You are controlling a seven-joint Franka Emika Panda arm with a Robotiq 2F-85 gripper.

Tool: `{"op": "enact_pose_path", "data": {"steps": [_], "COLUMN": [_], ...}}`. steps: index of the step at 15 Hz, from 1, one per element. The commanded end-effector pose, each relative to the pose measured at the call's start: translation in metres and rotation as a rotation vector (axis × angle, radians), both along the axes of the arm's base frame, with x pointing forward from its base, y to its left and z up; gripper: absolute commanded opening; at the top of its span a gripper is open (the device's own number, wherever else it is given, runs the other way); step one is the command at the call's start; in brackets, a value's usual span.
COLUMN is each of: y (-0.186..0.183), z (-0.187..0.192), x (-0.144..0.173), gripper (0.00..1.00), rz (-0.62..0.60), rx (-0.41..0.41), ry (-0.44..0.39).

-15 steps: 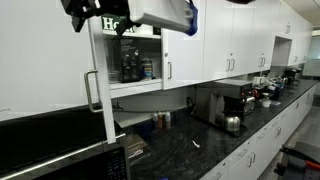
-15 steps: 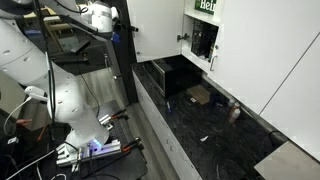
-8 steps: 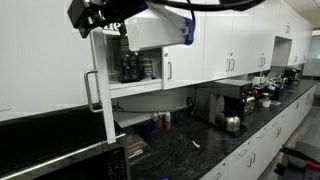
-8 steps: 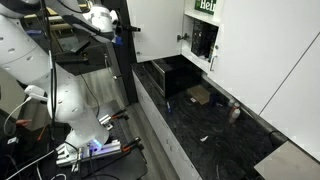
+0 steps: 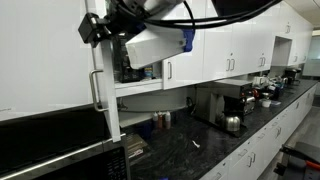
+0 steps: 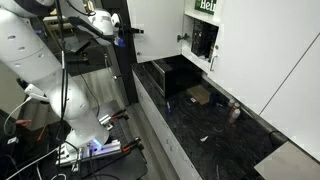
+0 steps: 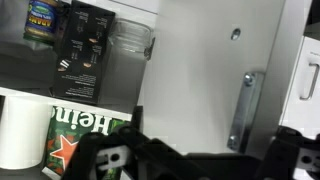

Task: Close the cabinet doors

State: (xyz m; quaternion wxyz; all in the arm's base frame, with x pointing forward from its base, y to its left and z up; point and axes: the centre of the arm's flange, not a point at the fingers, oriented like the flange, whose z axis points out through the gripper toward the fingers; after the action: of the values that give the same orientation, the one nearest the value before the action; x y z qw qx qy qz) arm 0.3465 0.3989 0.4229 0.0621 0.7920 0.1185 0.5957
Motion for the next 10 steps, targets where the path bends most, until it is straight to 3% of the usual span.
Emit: {"op": "enact_pose_path", "data": {"steps": [1,10], "y": [-0.008,-0.037], "z": [-0.006,0.009], "x": [0.015,0.019], "gripper": [1.00,1.00], "rz": [-0.031,-0.089], "rx": [-0.053,-0.095], "ry": [-0.015,0.006]}}
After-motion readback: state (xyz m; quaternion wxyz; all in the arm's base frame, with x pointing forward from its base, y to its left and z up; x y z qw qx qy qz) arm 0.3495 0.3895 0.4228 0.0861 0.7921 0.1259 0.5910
